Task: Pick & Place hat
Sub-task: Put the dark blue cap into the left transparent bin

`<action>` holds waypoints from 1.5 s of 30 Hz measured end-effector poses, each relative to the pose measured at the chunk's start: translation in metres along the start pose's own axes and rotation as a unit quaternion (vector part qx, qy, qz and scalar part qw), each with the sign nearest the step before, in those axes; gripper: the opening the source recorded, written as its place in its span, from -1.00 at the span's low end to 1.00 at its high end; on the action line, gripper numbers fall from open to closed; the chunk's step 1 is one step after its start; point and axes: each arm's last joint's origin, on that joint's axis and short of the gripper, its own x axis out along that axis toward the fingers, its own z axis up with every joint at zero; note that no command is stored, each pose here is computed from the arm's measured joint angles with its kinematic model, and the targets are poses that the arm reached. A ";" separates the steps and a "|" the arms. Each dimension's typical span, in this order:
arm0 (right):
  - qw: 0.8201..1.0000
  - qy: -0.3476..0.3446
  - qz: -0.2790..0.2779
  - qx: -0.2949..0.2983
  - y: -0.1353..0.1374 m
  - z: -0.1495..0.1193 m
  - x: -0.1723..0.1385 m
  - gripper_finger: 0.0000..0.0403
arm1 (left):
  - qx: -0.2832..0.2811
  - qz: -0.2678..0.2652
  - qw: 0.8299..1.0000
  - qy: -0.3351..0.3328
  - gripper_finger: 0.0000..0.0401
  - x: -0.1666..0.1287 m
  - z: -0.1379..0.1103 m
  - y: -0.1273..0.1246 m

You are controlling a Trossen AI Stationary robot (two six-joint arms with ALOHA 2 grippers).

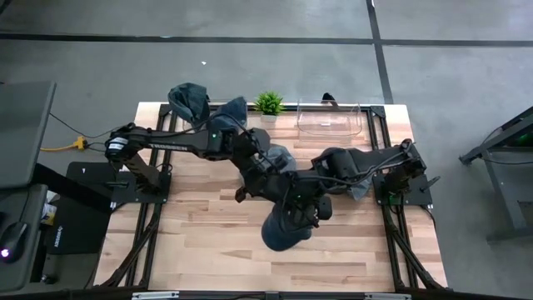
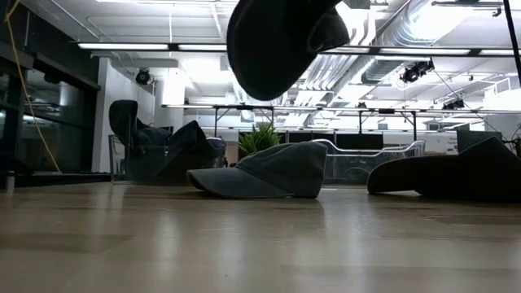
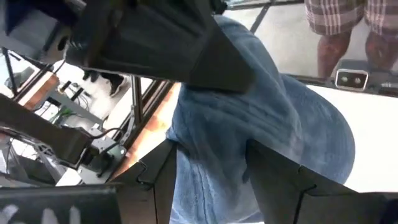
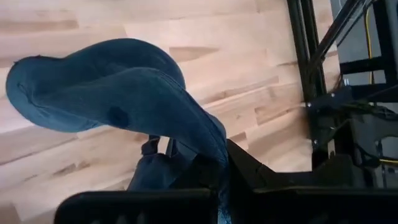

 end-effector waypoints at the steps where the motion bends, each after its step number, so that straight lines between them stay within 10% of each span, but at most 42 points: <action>1: 1.000 0.002 -0.005 -0.001 -0.001 0.000 -0.002 -1.00 | -0.006 0.001 1.000 -0.001 -0.16 0.000 0.000 0.000; 45: 0.998 0.007 -0.038 0.051 -0.017 -0.017 -0.025 -1.00 | -0.072 0.010 0.997 0.004 -1.00 0.001 -0.001 0.001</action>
